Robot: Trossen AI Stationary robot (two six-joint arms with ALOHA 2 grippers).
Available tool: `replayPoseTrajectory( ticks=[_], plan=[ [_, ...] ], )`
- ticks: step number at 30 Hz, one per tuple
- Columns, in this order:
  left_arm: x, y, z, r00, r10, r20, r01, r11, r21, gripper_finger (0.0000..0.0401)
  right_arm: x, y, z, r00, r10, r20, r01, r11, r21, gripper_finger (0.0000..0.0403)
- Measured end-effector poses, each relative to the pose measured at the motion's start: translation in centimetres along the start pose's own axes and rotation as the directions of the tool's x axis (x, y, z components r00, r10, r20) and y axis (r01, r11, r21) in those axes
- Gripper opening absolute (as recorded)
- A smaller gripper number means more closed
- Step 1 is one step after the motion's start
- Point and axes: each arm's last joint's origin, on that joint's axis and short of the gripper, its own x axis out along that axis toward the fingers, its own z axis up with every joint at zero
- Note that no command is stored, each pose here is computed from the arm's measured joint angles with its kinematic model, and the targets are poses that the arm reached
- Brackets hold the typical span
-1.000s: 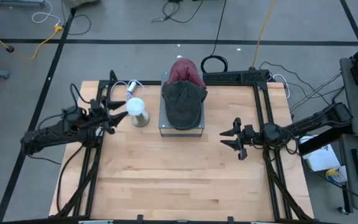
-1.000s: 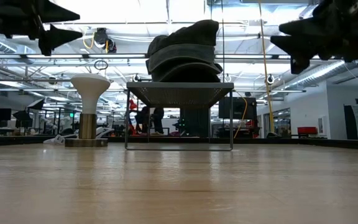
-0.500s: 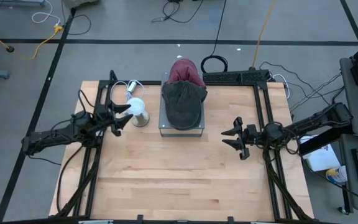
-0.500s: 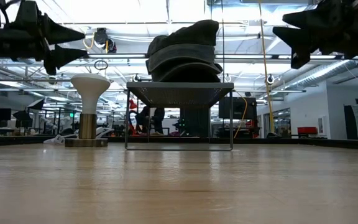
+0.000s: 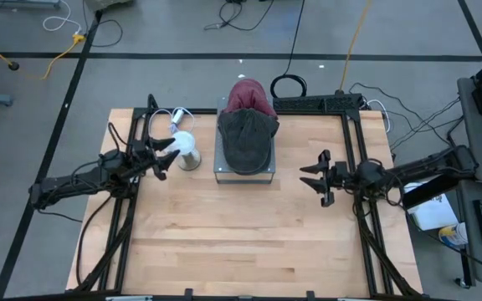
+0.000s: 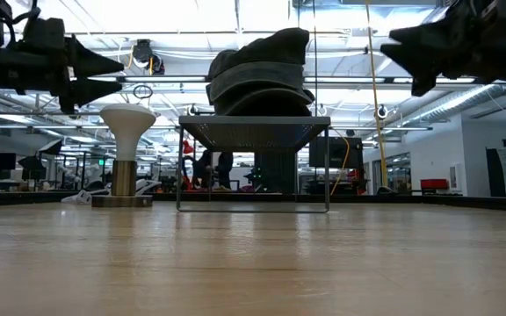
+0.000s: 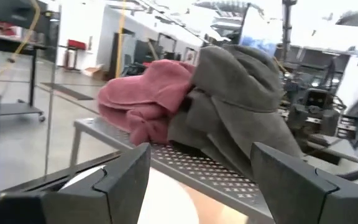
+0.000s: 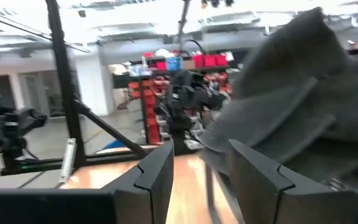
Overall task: Pick & Place hat
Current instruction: Return to Home Position
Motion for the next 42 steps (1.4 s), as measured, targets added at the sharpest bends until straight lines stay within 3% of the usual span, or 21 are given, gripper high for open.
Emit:
replayPoseTrajectory(
  ticks=[6, 15, 32, 42],
  plan=[
    [0.0, 0.2, -0.5, 0.999, 0.029, -0.045, -0.030, 0.999, -0.012, 0.0280, -0.4, -1.3, -0.5, 0.992, -0.092, -0.085, 0.094, 0.995, 0.018, 0.0139],
    [0.0, 0.3, -0.8, 0.996, 0.037, -0.076, -0.039, 0.999, -0.023, 0.0280, -1.2, -2.4, -0.4, 0.978, -0.176, -0.114, 0.177, 0.984, 0.003, 0.0139],
    [0.0, 0.4, -0.8, 0.995, 0.047, -0.086, -0.049, 0.999, -0.021, 0.0280, -3.7, -3.8, -1.5, 0.909, -0.308, -0.280, 0.333, 0.942, 0.045, 0.0139],
    [0.0, 0.4, -0.9, 0.994, 0.049, -0.099, -0.052, 0.998, -0.025, 0.0280, -4.0, -4.0, -1.3, 0.909, -0.329, -0.257, 0.358, 0.930, 0.077, 0.0139]
  ],
)
